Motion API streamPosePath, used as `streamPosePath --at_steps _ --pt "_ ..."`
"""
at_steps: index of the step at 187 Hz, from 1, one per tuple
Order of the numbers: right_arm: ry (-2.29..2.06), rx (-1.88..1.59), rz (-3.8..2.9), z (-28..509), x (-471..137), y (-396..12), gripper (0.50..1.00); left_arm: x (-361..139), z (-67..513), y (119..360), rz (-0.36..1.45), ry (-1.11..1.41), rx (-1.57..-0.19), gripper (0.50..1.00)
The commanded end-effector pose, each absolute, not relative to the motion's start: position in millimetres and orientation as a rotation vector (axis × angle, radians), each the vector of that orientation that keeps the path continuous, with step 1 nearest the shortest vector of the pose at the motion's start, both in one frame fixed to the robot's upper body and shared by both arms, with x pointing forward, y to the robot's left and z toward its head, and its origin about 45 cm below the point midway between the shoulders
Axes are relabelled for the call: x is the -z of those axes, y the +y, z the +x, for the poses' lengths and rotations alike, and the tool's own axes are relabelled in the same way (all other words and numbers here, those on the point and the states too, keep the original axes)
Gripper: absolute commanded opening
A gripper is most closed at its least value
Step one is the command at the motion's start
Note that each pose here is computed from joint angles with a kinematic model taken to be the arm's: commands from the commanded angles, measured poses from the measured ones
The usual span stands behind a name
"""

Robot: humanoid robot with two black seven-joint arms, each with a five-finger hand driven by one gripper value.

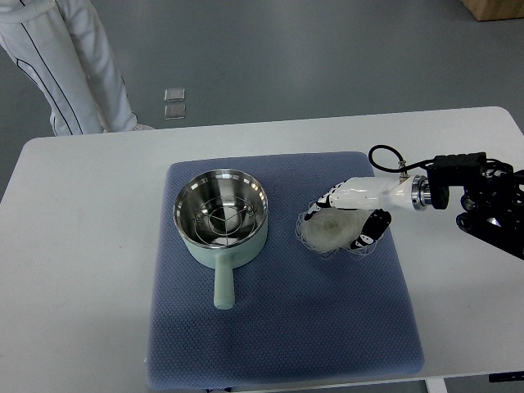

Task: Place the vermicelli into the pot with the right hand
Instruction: 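Close the right hand fingers around the vermicelli and lift it, then carry the vermicelli over the steel pot and lower it inside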

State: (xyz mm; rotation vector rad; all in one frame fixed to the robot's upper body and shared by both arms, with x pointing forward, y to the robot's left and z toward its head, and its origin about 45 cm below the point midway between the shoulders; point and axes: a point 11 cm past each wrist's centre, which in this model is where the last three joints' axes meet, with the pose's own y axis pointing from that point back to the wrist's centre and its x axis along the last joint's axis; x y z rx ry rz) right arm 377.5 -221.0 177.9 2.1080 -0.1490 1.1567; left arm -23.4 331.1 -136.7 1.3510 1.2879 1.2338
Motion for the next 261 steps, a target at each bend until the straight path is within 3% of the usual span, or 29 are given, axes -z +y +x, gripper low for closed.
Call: streamPosePath --at_steps 1,22,35,57,179,261 --pt "-0.145 -1.151 2.106 376.7 -176.0 -221.7 0.760 136.7 -23.3 331.1 1.351 1.288 -1.234 1.000" --pt "-0.143 -1.150 2.104 376.6 -175.4 -222.2 0.711 136.7 -23.3 331.1 1.351 1.288 -1.234 1.000" --pt "-0.145 -1.149 2.103 376.8 -175.6 -222.9 0.627 136.7 -23.3 331.1 1.351 1.288 -1.234 1.000" --pt "-0.156 -1.170 2.098 381.4 -182.5 -221.2 0.558 136.7 -23.3 331.1 1.351 1.288 -1.234 1.000" --pt "-0.331 -1.397 2.087 433.5 -294.3 -195.5 0.566 136.7 -23.4 331.1 1.352 1.287 -1.233 1.000" --pt "-0.145 -1.593 2.277 407.9 -317.6 -56.0 0.570 136.7 -23.3 331.1 1.351 1.288 -1.234 1.000"
